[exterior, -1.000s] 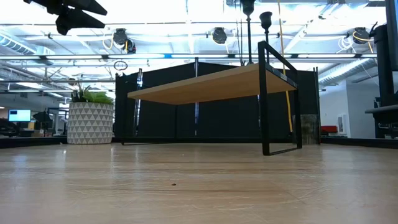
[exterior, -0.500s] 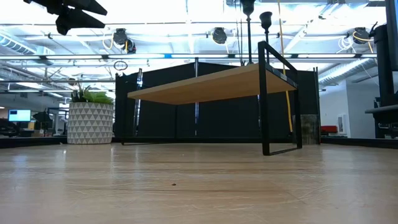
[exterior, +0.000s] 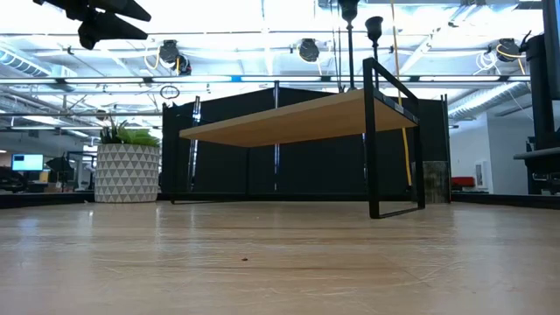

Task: Pick & Place candle stick holders
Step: Put the black candle holder on the shelf

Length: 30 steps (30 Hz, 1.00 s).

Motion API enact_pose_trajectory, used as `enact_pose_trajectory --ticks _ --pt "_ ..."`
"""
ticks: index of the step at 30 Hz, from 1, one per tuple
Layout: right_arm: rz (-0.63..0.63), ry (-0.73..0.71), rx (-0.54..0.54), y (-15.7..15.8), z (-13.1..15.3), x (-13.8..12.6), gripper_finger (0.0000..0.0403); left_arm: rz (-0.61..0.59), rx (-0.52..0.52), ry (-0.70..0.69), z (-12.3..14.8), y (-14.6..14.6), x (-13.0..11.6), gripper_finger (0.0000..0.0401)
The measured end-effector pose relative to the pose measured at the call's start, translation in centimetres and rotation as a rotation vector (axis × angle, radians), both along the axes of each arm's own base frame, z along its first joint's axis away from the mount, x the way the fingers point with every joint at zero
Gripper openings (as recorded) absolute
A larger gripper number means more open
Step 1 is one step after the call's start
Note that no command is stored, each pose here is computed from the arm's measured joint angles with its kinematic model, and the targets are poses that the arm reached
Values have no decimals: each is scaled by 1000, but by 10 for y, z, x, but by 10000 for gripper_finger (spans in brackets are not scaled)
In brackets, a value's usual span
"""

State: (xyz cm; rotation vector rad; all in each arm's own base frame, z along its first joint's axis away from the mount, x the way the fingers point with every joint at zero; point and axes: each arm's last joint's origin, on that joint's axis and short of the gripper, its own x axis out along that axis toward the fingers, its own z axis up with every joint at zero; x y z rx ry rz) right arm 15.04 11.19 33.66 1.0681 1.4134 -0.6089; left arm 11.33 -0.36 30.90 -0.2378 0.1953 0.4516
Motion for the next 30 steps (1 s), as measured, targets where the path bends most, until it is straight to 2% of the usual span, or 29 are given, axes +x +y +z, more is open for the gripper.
enact_pose_trajectory --ticks 4,10,19,30 --pt "28 8 -5 4 -7 -1 161 0 -1 -1 -1 0 0 216" --pt "51 10 -6 10 -10 -5 161 -4 -22 -20 -17 -1 -1 216" --pt "52 -31 -34 15 -10 -8 160 -47 -20 -59 -37 -2 -17 216" --pt "32 -48 -8 18 -10 -5 157 -108 16 -116 -52 0 -37 216"
